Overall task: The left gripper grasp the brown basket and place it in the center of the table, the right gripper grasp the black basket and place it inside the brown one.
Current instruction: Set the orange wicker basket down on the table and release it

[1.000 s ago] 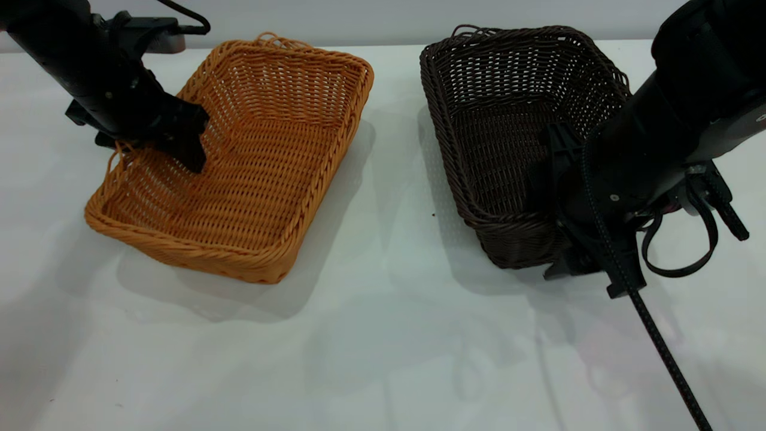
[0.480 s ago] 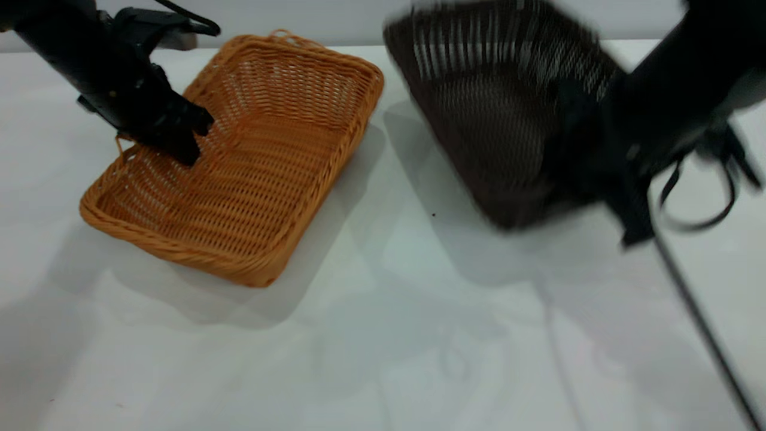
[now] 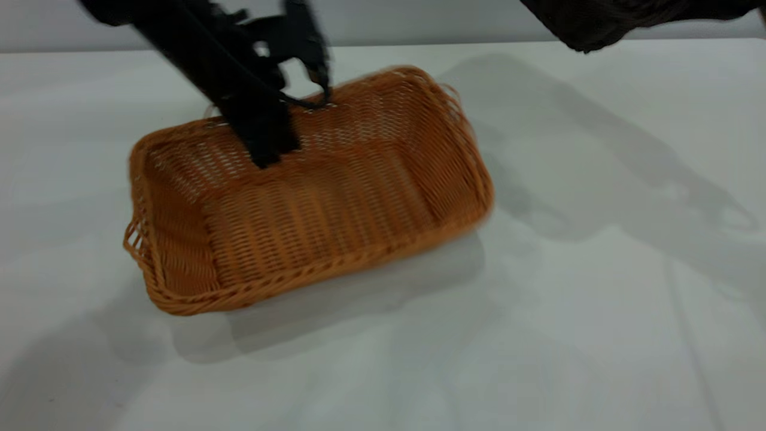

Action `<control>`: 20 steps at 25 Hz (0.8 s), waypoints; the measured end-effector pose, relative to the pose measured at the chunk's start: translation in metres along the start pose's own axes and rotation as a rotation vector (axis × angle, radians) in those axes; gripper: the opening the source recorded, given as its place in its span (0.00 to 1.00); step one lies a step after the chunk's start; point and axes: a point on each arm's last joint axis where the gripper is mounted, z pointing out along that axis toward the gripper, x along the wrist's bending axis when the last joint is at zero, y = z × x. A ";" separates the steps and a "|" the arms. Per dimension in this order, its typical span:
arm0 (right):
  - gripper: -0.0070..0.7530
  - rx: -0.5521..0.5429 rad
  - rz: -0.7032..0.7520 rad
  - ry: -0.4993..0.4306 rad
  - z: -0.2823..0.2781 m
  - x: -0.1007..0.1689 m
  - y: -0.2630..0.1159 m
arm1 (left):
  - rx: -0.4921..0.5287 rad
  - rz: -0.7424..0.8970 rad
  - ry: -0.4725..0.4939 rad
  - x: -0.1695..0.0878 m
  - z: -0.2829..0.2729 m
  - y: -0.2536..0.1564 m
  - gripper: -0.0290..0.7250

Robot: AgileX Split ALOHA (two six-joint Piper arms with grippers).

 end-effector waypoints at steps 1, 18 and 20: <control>0.13 0.035 -0.024 0.010 -0.003 0.001 0.001 | -0.007 0.051 -0.006 -0.002 0.002 0.008 0.16; 0.13 0.167 -0.131 0.052 -0.012 0.004 -0.001 | -0.042 0.165 -0.079 -0.007 0.017 0.049 0.25; 0.13 0.178 -0.126 0.062 -0.012 0.005 -0.002 | -0.052 0.129 -0.075 -0.008 0.019 0.049 0.33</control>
